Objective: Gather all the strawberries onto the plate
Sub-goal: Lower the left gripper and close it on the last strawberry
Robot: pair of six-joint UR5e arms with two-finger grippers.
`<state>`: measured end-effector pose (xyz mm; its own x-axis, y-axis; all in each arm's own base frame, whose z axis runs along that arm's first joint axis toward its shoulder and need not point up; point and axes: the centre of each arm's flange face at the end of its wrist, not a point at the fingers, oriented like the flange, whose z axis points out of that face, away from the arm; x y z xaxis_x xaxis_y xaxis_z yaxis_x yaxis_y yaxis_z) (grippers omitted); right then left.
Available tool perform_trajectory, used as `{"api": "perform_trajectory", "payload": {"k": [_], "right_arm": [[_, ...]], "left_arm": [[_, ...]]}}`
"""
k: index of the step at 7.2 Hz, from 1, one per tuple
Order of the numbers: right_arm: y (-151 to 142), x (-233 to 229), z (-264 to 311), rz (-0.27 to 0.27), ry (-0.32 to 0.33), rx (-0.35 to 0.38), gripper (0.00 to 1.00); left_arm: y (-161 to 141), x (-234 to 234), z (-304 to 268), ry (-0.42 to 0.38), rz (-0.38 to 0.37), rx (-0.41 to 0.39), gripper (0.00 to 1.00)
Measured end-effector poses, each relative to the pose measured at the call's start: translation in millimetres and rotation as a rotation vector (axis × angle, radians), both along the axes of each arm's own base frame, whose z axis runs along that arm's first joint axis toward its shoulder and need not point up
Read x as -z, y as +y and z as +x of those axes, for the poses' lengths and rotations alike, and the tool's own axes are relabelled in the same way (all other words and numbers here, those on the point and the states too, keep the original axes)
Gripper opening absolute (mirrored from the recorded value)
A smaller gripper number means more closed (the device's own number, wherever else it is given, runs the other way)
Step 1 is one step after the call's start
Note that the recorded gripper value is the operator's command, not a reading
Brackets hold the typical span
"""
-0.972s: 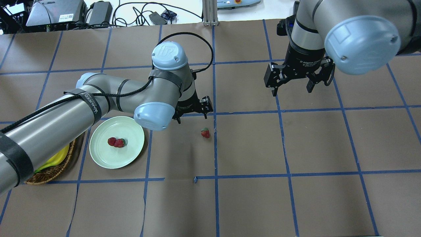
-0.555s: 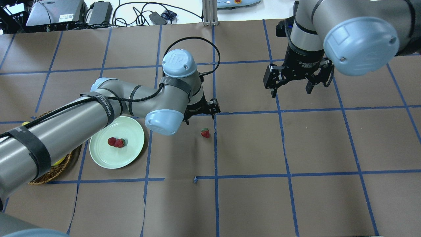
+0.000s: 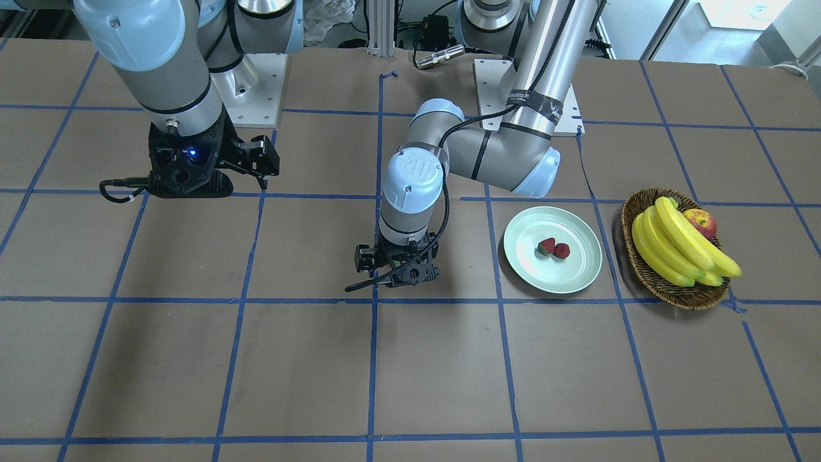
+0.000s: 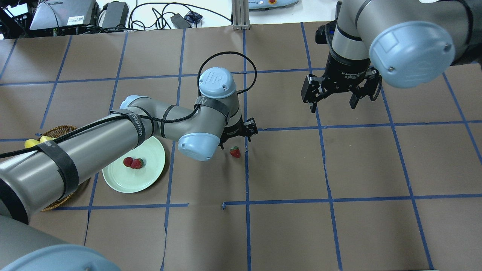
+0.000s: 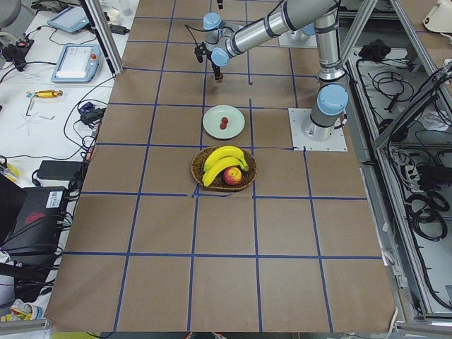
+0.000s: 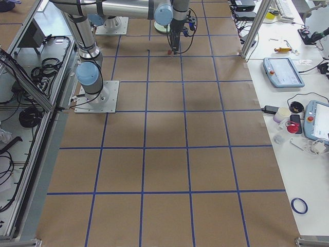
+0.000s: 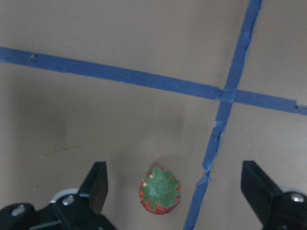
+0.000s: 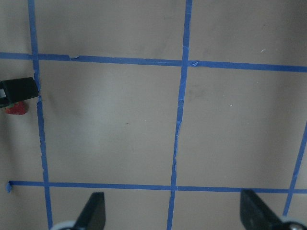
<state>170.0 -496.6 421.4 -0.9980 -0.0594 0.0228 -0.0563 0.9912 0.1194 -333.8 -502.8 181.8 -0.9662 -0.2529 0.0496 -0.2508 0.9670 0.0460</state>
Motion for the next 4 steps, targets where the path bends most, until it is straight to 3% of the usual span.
{"api": "perform_trajectory", "payload": {"k": [1, 4], "right_arm": [[-0.1, 0.0, 0.0, -0.001, 0.000, -0.001, 1.00], [-0.2, -0.1, -0.1, -0.002, 0.001, -0.003, 1.00]], "left_arm": [[0.8, 3.0, 0.0, -0.004, 0.005, -0.006, 0.75], [2.6, 7.9, 0.3, -0.009, 0.019, -0.007, 0.06]]}}
